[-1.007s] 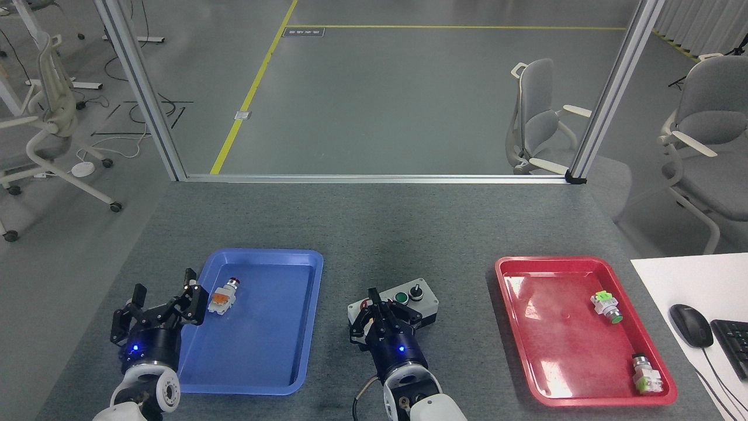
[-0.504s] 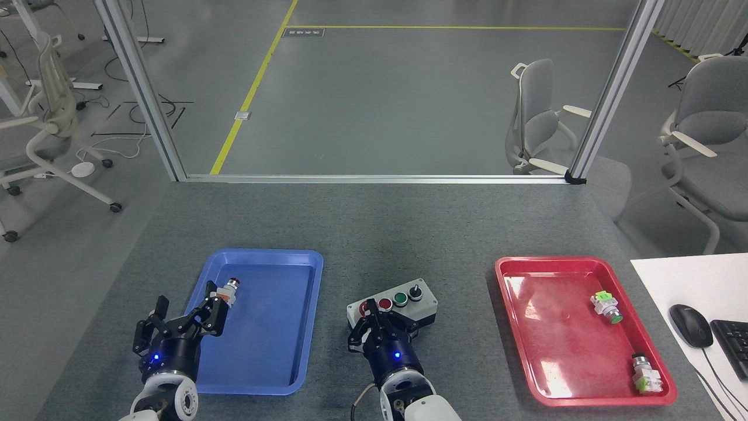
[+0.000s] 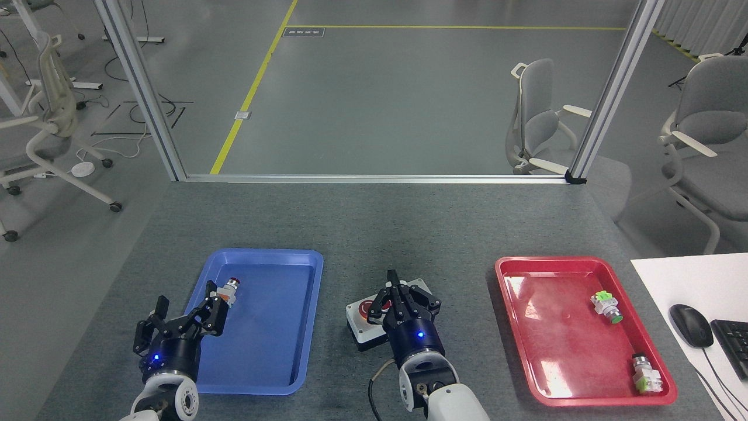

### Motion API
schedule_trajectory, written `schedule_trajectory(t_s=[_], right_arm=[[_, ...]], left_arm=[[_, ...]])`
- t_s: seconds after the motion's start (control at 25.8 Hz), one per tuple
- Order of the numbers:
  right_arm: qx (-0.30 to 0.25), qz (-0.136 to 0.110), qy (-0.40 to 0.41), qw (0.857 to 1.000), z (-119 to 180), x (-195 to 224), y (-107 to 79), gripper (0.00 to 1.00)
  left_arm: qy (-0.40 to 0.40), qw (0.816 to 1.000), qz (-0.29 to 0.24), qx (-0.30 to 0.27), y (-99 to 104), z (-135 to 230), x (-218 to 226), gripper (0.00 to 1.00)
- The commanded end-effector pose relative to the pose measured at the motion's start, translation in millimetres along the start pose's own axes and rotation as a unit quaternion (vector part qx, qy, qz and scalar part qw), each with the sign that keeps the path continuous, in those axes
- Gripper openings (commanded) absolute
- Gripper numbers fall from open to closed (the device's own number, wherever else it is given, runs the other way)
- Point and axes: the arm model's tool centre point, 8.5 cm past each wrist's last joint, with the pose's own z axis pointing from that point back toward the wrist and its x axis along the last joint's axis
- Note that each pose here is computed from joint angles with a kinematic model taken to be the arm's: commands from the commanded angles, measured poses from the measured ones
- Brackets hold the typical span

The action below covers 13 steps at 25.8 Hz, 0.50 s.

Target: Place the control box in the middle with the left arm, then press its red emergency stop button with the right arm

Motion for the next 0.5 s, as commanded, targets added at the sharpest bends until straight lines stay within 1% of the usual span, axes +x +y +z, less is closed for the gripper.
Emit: schedule_trajectory(t_s=[0.0,0.04,0.08,0.23,0.27,0.31,0.46], right_arm=[[-0.021,-0.010,0.035,0.999,10.5,-37.6,-7.8,0.58],[-0.026,-0.014,0.047,0.998,16.4,-51.5,-6.7,0.70],[-0.035,-0.016,0.059,0.998,23.5,-66.6,-5.2,0.76],[-0.070,-0.016,0.103,0.992,52.1,-116.2,-5.0,0.93],[-0.075,-0.015,0.115,0.990,58.1,-125.3,-6.3,0.96],[-0.074,-0.012,0.125,0.989,64.6,-135.6,-5.0,0.96],[-0.069,0.010,0.150,0.986,82.9,-166.0,-0.6,0.97]], left_arm=[[0.000,1.000,0.000,0.000,0.0,0.0,-0.1,0.99],[0.000,1.000,0.000,0.000,0.0,0.0,-0.1,0.99],[0.000,1.000,0.000,0.000,0.0,0.0,-0.1,0.99],[0.000,1.000,0.000,0.000,0.0,0.0,-0.1,0.99],[-0.001,1.000,0.000,0.000,-0.2,0.0,0.4,0.99],[-0.001,1.000,0.000,0.000,-0.2,0.0,0.4,0.99],[0.000,1.000,0.000,0.000,0.0,0.0,-0.1,0.99]])
